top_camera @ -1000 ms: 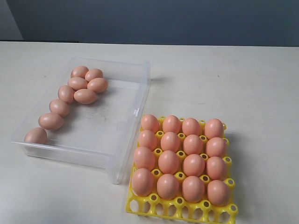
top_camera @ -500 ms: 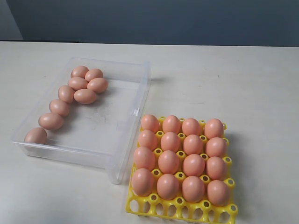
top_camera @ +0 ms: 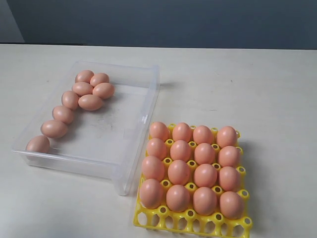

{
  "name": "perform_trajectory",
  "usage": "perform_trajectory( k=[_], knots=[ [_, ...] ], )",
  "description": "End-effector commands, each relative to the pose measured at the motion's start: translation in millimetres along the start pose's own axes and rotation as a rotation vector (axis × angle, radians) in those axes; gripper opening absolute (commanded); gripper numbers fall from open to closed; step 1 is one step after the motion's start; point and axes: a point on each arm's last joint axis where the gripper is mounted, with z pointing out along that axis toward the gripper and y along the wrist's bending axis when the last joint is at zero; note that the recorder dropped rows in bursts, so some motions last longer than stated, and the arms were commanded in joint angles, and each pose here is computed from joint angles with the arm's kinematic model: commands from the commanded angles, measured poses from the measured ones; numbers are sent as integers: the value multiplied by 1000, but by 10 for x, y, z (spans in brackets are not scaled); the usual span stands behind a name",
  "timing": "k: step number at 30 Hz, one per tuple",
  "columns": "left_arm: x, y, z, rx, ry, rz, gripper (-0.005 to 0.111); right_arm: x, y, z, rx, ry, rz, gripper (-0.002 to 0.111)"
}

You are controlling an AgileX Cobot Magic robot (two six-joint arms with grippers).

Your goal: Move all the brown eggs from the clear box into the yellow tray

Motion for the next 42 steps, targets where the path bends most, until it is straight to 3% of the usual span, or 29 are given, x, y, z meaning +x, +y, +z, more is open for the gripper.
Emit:
perform_trajectory(
  k=[1, 15, 42],
  knots=[
    [1, -3, 0, 4, -12, 1, 0, 2, -5, -2, 8, -5, -4, 3],
    [1, -3, 0, 4, -12, 1, 0, -5, -107, -8, 151, -15, 15, 3],
    [1, -3, 0, 4, -12, 1, 0, -5, -117, -10, 162, -22, 92, 3]
  ],
)
